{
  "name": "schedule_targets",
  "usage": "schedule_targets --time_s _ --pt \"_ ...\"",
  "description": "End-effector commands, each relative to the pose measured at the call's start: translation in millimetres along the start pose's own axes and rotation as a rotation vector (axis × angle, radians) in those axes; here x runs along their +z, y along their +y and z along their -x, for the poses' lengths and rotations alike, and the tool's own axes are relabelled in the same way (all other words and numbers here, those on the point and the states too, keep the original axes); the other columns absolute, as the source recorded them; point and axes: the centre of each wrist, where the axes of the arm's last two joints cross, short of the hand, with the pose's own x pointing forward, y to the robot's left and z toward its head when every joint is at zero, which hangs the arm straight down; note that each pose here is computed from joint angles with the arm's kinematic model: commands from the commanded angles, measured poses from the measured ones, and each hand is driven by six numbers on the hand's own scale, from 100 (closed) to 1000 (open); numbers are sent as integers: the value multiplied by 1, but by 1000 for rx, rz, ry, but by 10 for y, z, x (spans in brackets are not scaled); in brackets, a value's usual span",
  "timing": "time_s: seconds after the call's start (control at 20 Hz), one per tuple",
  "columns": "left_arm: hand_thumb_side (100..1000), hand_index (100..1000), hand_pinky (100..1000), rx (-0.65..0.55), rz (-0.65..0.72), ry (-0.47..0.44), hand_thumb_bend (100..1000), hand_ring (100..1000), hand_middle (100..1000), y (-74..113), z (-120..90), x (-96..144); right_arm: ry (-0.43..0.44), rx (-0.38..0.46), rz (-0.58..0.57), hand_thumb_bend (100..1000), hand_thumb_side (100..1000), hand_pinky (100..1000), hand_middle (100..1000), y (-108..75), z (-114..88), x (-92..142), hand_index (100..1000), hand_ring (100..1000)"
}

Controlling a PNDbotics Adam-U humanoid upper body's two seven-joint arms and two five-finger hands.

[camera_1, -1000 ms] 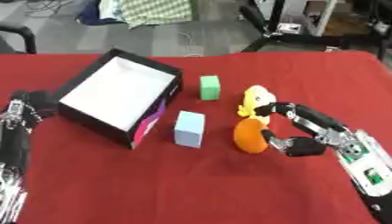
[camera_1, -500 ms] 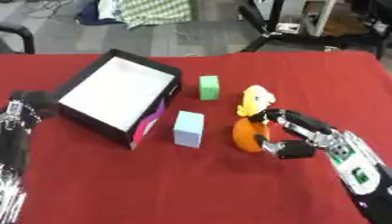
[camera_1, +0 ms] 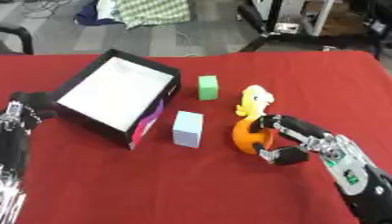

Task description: Pick up objects on the table and place them in the box.

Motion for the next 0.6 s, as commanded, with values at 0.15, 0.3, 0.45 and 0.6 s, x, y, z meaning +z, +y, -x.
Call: schedule_targets --time_s 0.15,0.3,0.45,0.6 --pt "925 727 729 -8 5 -19 100 709 573 30 -51 -23 14 33 111 100 199 945 663 -69 20 3 391 752" --pt "925 727 729 -6 5 -19 100 709 574 29 -52 -24 14 29 214 100 214 924 585 -95 14 -1 257 706" --pt "925 727 729 -5 4 -19 100 709 574 28 -53 -25 17 21 320 100 234 910 537 -130 6 -7 196 674" --pt "925 727 729 -4 4 -20 100 709 574 27 -54 -27 12 14 395 100 281 904 519 -164 -12 -21 190 659"
